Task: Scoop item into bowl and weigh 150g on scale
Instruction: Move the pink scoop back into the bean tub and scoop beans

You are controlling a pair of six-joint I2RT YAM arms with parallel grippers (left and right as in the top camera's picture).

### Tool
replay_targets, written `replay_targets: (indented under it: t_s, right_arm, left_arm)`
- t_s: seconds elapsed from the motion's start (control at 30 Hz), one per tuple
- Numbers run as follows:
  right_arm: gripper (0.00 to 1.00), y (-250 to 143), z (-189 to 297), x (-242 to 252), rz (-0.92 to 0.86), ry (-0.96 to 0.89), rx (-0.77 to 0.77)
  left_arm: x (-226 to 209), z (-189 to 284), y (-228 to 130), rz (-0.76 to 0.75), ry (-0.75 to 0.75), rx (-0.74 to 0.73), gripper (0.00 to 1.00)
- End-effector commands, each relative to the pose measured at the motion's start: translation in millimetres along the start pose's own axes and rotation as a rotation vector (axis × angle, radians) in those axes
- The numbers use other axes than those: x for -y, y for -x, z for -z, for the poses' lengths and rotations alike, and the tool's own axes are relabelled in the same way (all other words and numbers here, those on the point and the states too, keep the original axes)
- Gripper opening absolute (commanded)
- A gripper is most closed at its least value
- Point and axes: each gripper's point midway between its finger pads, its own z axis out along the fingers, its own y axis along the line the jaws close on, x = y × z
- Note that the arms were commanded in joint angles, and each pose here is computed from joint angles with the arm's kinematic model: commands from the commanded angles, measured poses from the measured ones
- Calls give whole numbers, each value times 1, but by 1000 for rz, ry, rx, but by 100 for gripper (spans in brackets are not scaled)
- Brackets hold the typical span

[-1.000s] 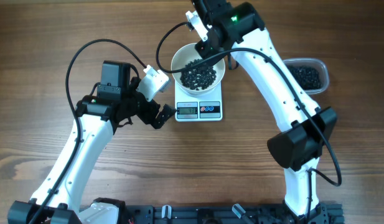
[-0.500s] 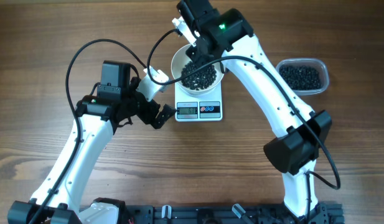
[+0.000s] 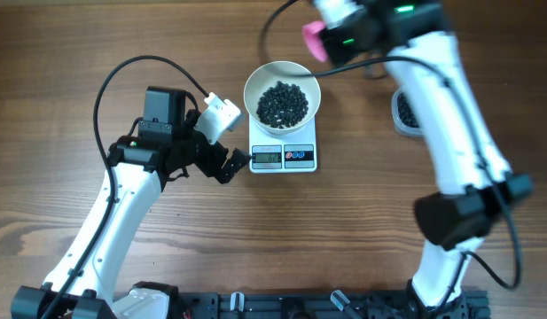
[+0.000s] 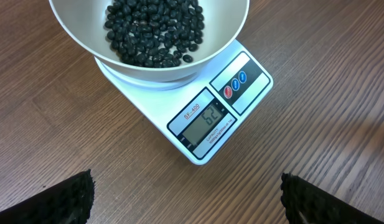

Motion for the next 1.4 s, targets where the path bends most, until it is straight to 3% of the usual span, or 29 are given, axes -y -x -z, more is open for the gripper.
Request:
replay_targets:
  t_s: [0.0,0.23,0.57,1.07,1.37]
  right_arm:
    - [4,-15,39,36,-165,64,39]
    - [4,-102,56,124,-427,-80,-156]
    - [4,-177,27,155,-510,-219,-447]
    - [4,-219,-26,185,-495,-333,-655]
    - [4,-222,-55,166,-501,-200,-673]
  left_arm:
    - [2,-1,-1,0,-18,5,100]
    - [2,-1,-1,0,-18,4,100]
    - [2,-1,-1,0,-18,5,100]
    - [2,-1,-1,0,-18,5,100]
    - [2,-1,-1,0,-18,5,100]
